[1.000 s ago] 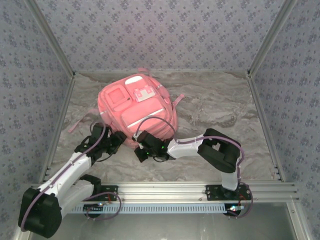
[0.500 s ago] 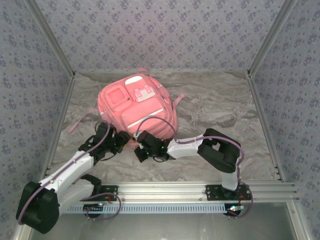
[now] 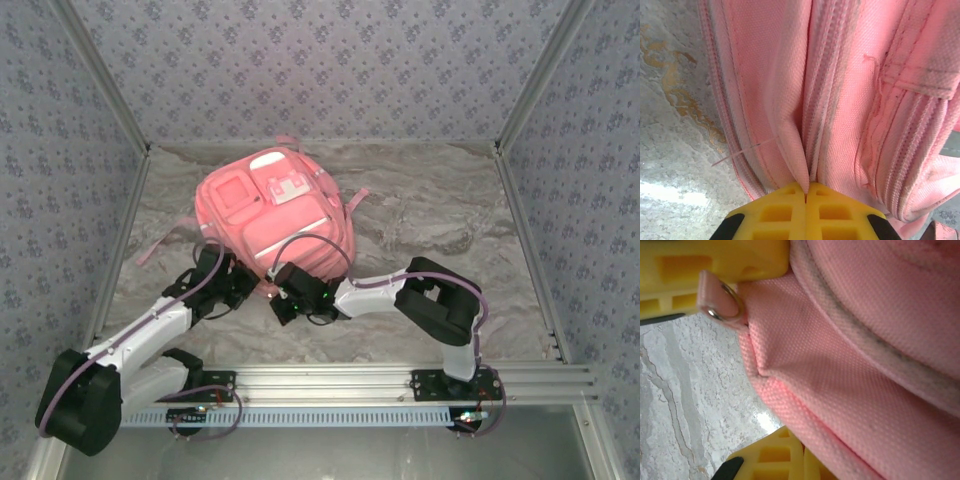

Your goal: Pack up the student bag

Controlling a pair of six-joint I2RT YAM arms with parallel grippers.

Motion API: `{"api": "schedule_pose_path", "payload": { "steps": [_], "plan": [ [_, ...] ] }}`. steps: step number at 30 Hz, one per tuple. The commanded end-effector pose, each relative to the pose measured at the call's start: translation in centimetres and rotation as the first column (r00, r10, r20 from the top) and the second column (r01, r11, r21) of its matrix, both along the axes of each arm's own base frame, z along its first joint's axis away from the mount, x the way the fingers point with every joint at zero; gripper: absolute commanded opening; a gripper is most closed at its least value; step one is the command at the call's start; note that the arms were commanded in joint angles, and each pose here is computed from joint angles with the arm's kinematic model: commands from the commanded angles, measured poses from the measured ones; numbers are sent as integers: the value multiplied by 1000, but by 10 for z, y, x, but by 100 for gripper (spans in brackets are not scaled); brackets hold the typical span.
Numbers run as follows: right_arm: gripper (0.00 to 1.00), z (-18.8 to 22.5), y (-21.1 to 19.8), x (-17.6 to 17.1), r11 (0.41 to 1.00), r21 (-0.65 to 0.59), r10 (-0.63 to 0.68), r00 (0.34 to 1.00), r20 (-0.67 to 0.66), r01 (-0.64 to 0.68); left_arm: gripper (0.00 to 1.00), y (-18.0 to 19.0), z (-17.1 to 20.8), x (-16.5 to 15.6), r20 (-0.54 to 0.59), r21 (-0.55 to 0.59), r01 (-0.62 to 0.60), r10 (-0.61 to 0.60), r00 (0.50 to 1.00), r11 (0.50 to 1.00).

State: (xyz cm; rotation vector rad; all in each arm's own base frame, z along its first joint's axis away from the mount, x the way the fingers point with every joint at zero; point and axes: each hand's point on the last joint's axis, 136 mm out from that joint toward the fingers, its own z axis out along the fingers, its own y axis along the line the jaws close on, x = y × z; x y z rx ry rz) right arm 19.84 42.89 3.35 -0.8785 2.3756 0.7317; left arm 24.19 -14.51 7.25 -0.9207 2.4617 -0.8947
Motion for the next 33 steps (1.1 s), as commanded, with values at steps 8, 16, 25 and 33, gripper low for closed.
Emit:
{"api": "schedule_pose_path", "payload": {
  "steps": [8,16,25,33],
  "plan": [
    [0,-16,-50,-10,989,-140,-42,999,8,43,0,17,5,6,33,73,-39,37,999,997],
    [0,-18,-79,-9,978,-196,-66,997,31,71,0,22,13,8,58,92,-43,38,998,995],
    [0,-15,-106,-2,950,-294,-93,994,54,105,0,21,15,9,63,93,-39,33,997,995],
    [0,-13,-109,7,924,-364,-102,993,66,119,0,19,23,11,73,85,-34,28,997,996]
  ]
}}
